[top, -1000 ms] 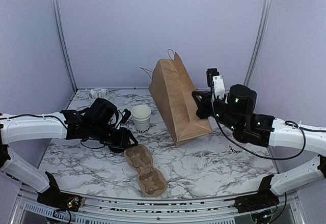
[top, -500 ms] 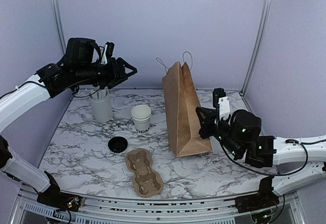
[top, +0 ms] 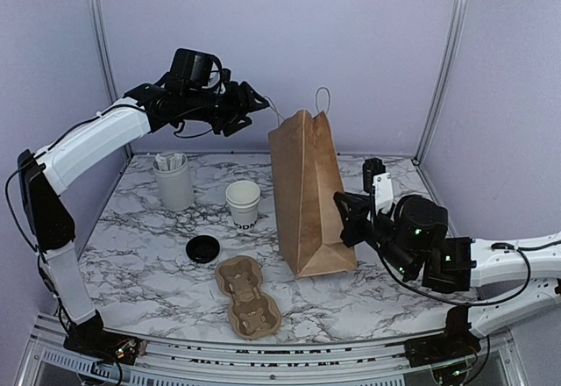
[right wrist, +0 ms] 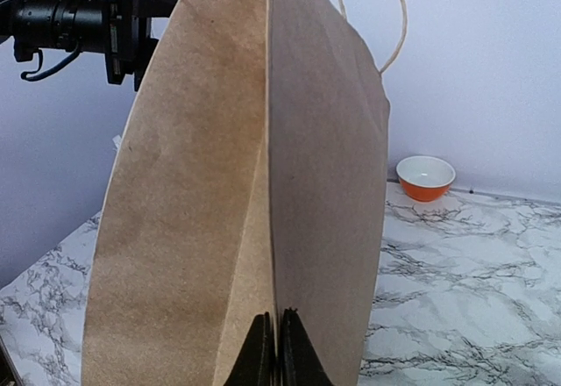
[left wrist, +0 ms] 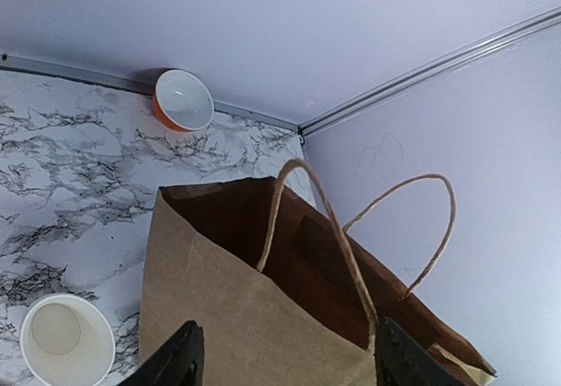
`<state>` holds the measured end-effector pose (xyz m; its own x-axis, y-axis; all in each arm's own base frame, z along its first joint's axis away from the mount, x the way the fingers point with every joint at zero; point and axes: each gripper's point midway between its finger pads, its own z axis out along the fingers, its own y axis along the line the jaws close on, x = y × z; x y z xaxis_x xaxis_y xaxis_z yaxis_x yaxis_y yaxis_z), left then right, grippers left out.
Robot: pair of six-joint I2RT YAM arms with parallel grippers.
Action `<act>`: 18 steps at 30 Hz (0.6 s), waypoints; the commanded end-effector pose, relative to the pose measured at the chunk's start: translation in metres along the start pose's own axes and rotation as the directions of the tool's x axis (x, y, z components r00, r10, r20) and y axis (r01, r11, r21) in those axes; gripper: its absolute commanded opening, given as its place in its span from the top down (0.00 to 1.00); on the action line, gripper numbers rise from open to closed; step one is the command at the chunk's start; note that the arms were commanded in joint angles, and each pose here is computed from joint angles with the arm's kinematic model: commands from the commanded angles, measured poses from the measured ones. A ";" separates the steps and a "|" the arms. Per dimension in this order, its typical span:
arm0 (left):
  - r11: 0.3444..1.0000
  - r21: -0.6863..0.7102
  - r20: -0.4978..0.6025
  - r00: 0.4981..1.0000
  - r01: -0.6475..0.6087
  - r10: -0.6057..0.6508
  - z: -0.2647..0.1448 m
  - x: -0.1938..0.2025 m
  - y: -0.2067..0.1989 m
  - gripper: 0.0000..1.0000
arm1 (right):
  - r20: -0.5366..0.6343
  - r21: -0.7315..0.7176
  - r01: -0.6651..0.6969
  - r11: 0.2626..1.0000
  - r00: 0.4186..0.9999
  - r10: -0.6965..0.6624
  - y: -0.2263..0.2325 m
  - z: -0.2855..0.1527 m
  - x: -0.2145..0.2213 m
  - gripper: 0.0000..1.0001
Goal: Pack the takeout coffee
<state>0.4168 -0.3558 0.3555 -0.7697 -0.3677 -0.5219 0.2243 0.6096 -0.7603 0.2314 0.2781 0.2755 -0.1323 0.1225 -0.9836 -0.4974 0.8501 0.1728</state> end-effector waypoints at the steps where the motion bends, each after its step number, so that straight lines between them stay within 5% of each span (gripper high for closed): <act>1: 0.999 0.033 -0.009 1.000 0.024 -0.023 -0.002 -0.005 -0.015 0.33 | -0.021 0.003 0.005 1.000 1.000 -0.005 0.003 -0.001 0.004 0.95; 8: 0.998 0.059 0.002 1.000 0.020 -0.020 -0.009 -0.009 -0.025 0.36 | -0.056 0.010 0.025 1.000 0.998 -0.024 0.004 0.000 0.015 0.95; 18: 0.997 0.070 0.011 1.000 0.026 -0.027 -0.025 -0.003 -0.025 0.53 | -0.085 0.051 0.052 0.997 0.995 -0.048 -0.001 0.004 0.023 0.94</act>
<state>0.4141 -0.3590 0.3627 -0.7859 -0.3823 -0.4861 0.2054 0.5801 -0.7882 0.2311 0.2819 0.2477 -0.1755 0.0302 -0.9840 -0.4817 0.8691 0.1126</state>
